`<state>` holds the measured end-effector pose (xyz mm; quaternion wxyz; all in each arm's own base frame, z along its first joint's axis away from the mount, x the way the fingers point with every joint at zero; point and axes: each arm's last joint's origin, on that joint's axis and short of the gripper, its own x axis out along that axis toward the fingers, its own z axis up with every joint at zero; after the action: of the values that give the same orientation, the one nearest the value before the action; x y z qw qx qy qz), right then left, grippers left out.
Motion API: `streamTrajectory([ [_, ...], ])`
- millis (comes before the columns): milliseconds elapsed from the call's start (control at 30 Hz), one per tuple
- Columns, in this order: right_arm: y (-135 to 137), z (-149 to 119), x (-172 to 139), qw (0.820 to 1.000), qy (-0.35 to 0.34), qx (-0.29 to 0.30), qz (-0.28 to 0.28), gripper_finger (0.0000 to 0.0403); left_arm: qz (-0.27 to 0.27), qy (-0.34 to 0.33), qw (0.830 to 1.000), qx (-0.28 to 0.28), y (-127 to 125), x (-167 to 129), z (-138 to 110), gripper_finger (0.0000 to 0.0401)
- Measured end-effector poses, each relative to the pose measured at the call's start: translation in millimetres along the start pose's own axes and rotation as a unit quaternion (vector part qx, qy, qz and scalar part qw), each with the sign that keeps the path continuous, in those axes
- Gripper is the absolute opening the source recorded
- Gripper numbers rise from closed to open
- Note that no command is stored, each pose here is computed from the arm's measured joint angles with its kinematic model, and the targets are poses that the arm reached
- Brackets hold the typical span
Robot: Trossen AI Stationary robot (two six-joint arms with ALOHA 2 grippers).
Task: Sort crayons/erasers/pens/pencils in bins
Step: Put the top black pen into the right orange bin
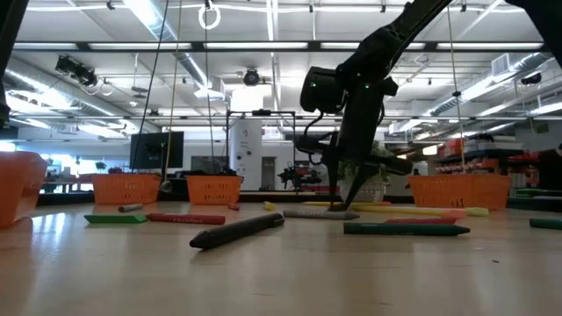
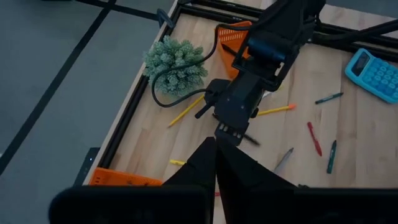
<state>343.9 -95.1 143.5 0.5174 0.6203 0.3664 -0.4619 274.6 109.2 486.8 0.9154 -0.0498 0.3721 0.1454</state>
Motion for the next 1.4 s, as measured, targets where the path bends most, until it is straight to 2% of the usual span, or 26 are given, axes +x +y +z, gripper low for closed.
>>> streamTrajectory([
  [467, 0, -1, 4, 1.000, 0.007, -0.025, -0.006, 0.0104, -0.001, 0.005, 1.000, 0.000, 0, 0, -1, 0.0028],
  [867, -2, -1, 4, 0.999, 0.002, -0.045, -0.013, 0.0049, -0.001, 0.007, 1.000, 0.000, 0, 0, -1, 0.0015],
  [1067, -2, -1, 3, 0.999, -0.002, -0.049, -0.012, 0.0044, -0.001, 0.017, 1.000, 0.000, 0, 0, -3, 0.0026],
  [1200, -3, -1, -6, 0.999, -0.010, -0.050, -0.010, 0.0043, -0.002, 0.020, 1.000, 0.000, 0, 0, -4, 0.0020],
  [1400, -4, -6, -39, 0.997, -0.011, -0.071, 0.012, 0.0042, -0.002, 0.023, 1.000, -0.001, 0, 0, -4, 0.0014],
])
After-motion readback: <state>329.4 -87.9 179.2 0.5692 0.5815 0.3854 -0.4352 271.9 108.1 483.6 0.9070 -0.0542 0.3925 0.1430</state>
